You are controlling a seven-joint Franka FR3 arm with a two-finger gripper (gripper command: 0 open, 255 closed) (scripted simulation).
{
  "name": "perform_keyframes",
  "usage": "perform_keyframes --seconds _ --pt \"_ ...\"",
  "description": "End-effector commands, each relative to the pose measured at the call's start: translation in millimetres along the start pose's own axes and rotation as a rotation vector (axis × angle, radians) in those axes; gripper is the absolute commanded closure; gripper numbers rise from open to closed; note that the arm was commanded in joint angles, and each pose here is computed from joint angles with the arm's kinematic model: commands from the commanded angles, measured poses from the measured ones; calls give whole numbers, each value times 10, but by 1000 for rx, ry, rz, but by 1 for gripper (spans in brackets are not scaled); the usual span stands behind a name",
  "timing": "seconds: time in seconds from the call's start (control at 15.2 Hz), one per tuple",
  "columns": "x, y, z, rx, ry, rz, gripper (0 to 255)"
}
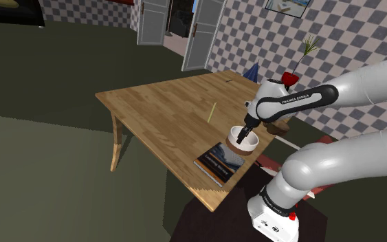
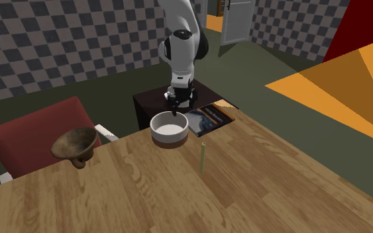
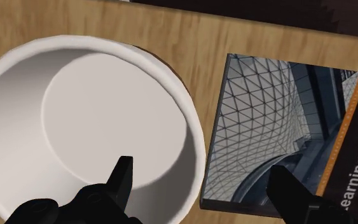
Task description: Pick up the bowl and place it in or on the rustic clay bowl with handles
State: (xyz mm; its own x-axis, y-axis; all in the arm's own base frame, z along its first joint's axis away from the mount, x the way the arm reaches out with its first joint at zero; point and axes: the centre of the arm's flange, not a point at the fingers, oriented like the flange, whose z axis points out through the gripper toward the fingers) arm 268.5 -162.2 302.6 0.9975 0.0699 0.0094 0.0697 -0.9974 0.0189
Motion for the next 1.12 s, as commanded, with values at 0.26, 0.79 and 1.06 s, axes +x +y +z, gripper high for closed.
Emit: perform_keyframes --seconds 0.26,0.79,1.06 --pt "5 16 311 -1 1 0 0" --pt "4 16 310 -1 1 0 255" --pt "4 16 310 -1 1 0 255"
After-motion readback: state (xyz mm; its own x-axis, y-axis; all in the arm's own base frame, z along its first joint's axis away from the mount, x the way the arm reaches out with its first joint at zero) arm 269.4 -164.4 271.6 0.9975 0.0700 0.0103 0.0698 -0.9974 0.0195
